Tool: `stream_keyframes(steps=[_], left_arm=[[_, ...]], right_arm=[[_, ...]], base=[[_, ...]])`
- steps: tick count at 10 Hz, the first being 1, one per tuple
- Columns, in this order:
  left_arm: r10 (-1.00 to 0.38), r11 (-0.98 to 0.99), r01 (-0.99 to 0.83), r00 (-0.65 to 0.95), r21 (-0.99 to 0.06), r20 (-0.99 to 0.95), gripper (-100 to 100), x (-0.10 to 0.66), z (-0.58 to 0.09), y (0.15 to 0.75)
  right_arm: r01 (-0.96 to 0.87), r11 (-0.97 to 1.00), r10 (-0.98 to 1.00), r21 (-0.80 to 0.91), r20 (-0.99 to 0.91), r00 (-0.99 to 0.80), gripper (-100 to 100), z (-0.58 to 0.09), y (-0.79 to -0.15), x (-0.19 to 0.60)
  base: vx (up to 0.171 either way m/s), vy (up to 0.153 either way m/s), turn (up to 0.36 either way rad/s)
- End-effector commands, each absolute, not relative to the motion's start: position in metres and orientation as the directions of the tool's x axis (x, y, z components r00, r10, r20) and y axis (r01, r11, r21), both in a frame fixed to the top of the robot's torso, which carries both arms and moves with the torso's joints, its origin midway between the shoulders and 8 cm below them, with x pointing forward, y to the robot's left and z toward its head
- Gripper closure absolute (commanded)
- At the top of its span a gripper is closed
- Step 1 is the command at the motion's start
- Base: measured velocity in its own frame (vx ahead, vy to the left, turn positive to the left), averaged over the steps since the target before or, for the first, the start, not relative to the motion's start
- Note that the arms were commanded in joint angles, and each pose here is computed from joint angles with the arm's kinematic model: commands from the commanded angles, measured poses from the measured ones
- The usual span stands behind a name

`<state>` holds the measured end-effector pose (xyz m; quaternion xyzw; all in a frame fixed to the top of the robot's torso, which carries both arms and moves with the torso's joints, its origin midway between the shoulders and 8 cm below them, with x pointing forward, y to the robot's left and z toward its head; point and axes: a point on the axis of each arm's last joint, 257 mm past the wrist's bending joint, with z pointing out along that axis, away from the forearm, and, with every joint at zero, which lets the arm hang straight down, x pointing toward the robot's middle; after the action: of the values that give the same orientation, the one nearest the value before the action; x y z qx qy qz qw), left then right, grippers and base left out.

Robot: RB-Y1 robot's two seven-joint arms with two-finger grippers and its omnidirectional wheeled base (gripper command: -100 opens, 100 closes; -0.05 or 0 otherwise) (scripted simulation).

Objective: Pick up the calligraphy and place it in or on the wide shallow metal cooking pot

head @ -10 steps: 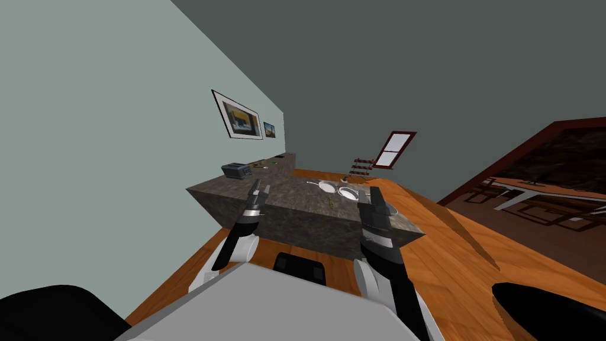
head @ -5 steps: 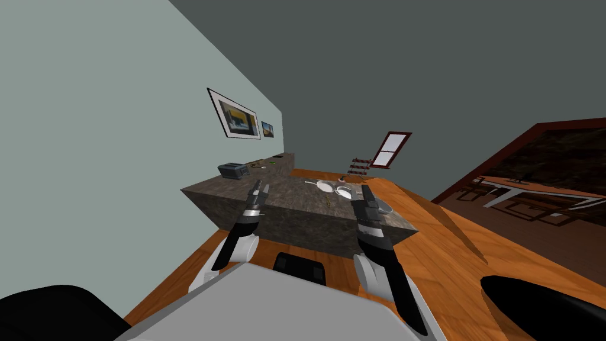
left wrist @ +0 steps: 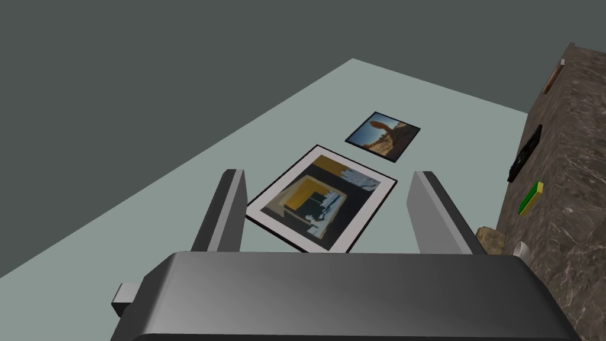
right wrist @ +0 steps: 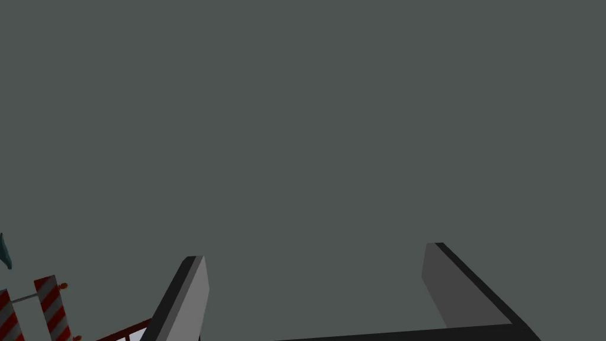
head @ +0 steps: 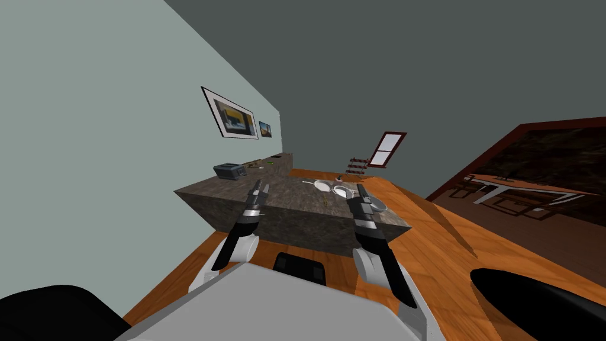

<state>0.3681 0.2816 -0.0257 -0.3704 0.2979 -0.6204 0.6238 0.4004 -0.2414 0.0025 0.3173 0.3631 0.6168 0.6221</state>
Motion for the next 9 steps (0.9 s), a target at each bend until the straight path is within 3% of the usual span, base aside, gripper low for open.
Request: stream_keyframes(steps=[1, 9], left_arm=[[-0.995, -0.044, 0.553, 0.053, -0.832, 0.088, 0, 0.368, -0.026, 0.282], [-0.995, -0.044, 0.553, 0.053, -0.832, 0.088, 0, 0.368, -0.026, 0.282]], right_arm=[[-0.491, -0.032, 0.998, 0.870, 0.000, -0.064, -100, -0.010, -0.241, 0.415], [-0.311, -0.278, 0.958, 0.909, 0.239, -0.157, -100, -0.051, -0.245, 0.466]], base=[[0.002, -0.032, -0.043], [0.004, -0.023, -0.032]])
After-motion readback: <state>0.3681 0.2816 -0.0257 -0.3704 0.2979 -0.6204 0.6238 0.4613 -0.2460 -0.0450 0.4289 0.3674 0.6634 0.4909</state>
